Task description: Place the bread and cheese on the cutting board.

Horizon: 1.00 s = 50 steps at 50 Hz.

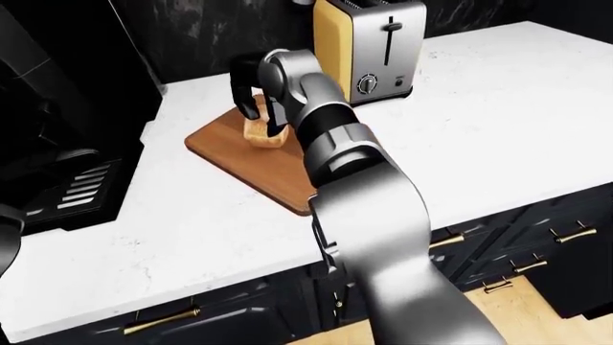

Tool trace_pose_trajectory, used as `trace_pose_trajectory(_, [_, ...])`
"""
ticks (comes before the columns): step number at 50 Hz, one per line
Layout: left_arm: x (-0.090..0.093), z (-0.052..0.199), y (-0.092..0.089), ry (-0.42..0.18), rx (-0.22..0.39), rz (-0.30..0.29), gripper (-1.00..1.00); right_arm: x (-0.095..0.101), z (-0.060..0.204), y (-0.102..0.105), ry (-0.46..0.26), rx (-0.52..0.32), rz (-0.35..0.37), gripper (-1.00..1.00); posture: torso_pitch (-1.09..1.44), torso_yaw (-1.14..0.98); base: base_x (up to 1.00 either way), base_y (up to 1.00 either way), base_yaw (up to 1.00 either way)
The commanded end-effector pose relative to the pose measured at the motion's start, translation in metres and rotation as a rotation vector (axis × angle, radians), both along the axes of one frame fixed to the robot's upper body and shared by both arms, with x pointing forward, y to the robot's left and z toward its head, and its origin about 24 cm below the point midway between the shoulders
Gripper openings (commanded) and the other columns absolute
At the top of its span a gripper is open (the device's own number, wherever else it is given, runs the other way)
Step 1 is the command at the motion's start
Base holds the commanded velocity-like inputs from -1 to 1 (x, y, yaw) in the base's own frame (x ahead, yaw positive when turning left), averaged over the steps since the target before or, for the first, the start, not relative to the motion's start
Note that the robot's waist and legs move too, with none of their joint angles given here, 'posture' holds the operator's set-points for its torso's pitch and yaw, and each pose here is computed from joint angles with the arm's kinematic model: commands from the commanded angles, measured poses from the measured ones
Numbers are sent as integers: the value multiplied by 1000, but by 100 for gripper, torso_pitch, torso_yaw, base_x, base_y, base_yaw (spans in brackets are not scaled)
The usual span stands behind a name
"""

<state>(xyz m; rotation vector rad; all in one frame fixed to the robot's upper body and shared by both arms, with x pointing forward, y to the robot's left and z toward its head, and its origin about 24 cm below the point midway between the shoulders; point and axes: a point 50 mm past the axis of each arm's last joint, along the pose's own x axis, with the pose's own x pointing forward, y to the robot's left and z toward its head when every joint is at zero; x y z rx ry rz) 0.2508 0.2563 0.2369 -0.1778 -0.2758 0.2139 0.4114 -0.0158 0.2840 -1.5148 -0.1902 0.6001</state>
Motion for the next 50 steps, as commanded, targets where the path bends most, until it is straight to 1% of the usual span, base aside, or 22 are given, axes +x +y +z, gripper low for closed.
trace_pose_trajectory(1, [-4, 12, 1, -58, 18, 9, 100, -4, 29, 4, -101, 29, 17, -100, 0, 0, 0, 0, 0])
trace_pose_trajectory(13, [-4, 10, 1, -55, 19, 9, 100, -4, 24, 3, -85, 19, 17, -100, 0, 0, 0, 0, 0])
trace_pose_trajectory(14, [-4, 10, 1, -55, 19, 9, 100, -3, 23, 3, -83, 20, 17, -90, 0, 0, 0, 0, 0])
trace_pose_trajectory(17, [-3, 10, 1, -54, 19, 9, 100, -3, 21, 2, -77, 11, 15, -34, 0, 0, 0, 0, 0])
trace_pose_trajectory(19, [-3, 10, 0, -54, 20, 9, 100, -3, 21, 2, -75, 11, 14, 11, 0, 0, 0, 0, 0])
trace_pose_trajectory(21, [-3, 10, 0, -54, 20, 9, 100, -3, 21, 3, -70, 12, 15, 51, 0, 0, 0, 0, 0])
trace_pose_trajectory(22, [-3, 10, 0, -54, 20, 9, 100, -3, 21, 3, -69, 12, 15, 80, 0, 0, 0, 0, 0])
trace_pose_trajectory(23, [-3, 10, 1, -54, 20, 9, 100, -3, 21, 3, -67, 11, 15, 96, 0, 0, 0, 0, 0])
trace_pose_trajectory(24, [-3, 10, 1, -54, 20, 10, 100, -3, 22, 3, -64, 12, 16, 100, 0, 0, 0, 0, 0])
trace_pose_trajectory(33, [-4, 10, 1, -54, 20, 12, 100, -4, 23, 3, -41, 2, 16, 100, 0, 0, 0, 0, 0])
trace_pose_trajectory(38, [-4, 10, 1, -55, 20, 12, 100, -5, 27, 3, -44, -3, 20, 100, 0, 0, 0, 0, 0])
trace_pose_trajectory(50, [-4, 11, 1, -56, 19, 11, 100, -7, 37, 0, -52, -52, 18, 100, 0, 0, 0, 0, 0])
